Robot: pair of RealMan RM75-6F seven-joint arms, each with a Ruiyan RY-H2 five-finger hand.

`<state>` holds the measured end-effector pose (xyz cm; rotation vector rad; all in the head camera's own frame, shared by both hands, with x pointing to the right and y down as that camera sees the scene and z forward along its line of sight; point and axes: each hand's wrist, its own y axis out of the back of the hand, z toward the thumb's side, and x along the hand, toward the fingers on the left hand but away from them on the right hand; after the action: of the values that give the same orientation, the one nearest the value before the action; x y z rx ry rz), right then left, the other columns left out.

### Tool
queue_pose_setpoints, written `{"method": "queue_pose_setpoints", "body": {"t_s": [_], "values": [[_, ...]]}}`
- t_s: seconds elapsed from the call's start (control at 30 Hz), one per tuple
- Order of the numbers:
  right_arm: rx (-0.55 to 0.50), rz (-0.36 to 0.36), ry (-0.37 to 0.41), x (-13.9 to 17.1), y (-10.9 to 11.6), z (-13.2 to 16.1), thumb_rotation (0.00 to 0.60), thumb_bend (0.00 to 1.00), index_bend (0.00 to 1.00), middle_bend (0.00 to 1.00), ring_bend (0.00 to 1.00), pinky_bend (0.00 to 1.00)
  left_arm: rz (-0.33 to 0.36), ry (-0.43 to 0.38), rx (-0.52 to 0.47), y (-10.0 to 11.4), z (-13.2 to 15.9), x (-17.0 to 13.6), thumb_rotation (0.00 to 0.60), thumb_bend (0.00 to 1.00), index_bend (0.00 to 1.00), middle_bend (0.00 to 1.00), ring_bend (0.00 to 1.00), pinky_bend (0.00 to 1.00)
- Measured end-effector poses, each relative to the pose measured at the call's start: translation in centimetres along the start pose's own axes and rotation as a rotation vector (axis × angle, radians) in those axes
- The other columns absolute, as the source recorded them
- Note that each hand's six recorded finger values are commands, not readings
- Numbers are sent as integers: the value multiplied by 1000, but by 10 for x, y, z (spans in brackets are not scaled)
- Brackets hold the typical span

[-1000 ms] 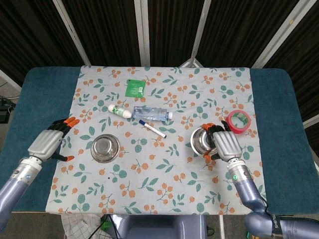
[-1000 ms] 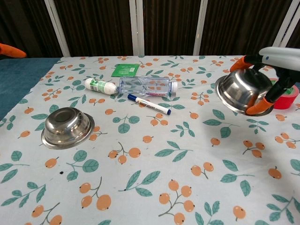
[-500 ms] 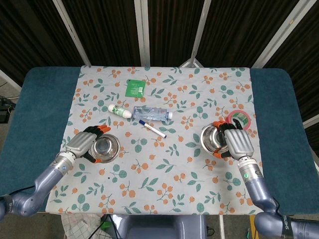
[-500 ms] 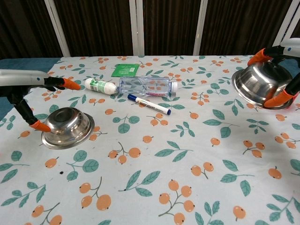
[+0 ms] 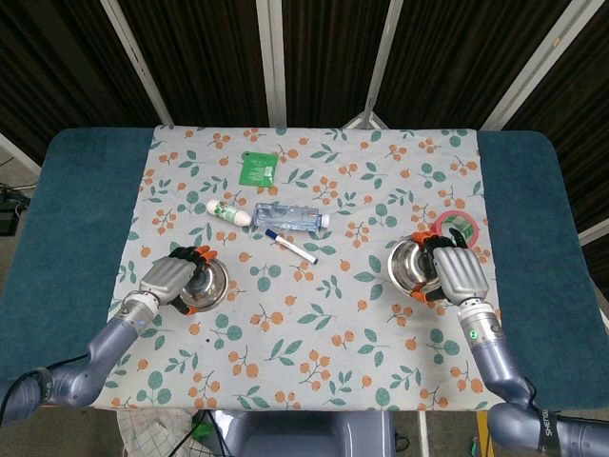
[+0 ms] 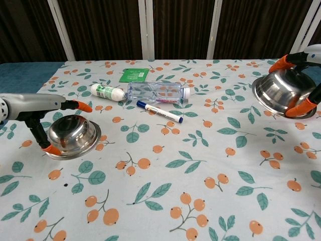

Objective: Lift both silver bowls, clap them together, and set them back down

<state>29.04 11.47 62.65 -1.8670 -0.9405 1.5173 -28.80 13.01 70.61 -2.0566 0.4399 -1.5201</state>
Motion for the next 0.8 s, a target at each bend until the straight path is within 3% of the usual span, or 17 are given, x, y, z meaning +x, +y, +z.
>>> {"method": "queue_pose_setpoints", "body": {"t_s": [0.1, 0.53, 0.8], "values": [[-2, 0, -2, -1, 0, -1, 600, 110, 363, 207, 271, 44, -1, 2, 6, -2, 1, 3, 600, 48, 62, 0, 0, 130], [-8, 4, -17, -3, -1, -6, 600, 110, 363, 207, 271, 61, -1, -9, 45, -9, 7, 8, 600, 64, 106, 15, 0, 167], [-12, 3, -27, -4, -1, -10, 600, 110, 363, 206, 271, 67, 11, -13, 54, -7, 8, 9, 600, 69, 201, 137, 73, 217]]}}
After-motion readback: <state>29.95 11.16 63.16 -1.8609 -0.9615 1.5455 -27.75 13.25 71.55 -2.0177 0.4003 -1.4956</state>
